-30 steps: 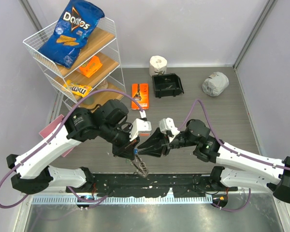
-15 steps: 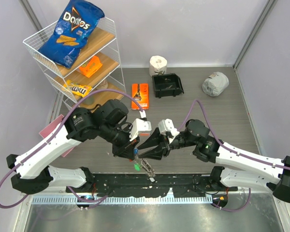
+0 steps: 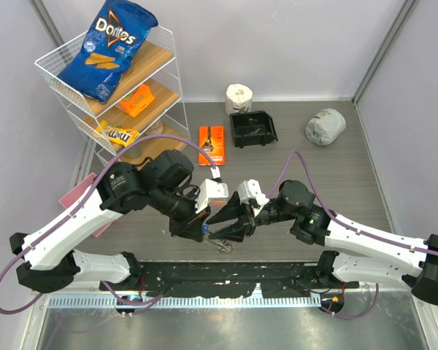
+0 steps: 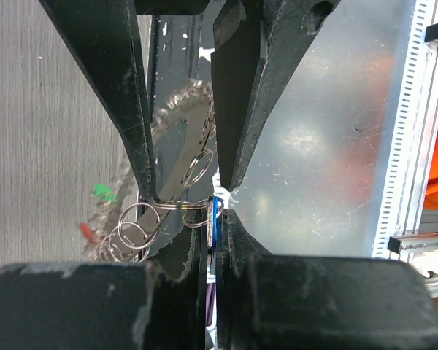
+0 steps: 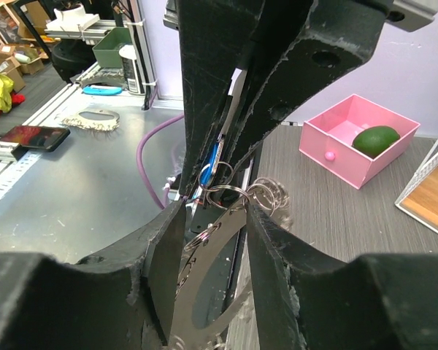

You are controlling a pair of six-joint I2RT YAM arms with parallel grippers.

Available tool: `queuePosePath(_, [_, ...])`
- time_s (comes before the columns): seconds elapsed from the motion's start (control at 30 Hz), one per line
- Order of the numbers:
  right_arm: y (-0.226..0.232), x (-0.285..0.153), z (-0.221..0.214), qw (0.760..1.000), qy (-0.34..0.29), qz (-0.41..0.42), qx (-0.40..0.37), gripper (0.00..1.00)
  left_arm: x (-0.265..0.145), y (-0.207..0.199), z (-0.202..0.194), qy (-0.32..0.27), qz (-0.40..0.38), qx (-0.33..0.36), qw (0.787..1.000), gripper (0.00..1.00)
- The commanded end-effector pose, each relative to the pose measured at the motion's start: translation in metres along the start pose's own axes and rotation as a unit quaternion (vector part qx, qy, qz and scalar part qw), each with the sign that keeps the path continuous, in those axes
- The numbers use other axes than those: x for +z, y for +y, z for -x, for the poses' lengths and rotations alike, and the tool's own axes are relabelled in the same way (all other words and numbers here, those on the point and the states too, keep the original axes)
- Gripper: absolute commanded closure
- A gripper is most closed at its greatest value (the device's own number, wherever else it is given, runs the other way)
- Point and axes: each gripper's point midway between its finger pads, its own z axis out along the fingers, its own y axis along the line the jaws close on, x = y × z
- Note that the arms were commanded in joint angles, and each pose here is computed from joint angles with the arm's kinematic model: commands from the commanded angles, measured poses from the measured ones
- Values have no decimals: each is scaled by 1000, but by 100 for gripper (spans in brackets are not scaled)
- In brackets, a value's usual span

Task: Remove the keys from the keyring
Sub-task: Remove the key from the keyring.

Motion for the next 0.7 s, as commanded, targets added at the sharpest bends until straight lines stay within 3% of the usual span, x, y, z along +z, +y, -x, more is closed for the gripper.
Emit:
queuePosePath(0.0, [-1,-1,33,998,-36,-11,-44,55,-14,-15,14,-39,-16,29,999,100])
queuePosePath(0.67, [-1,-7,33,998,-31,-22,-55,56,-14,-16,15,-38,-16,28,999,100])
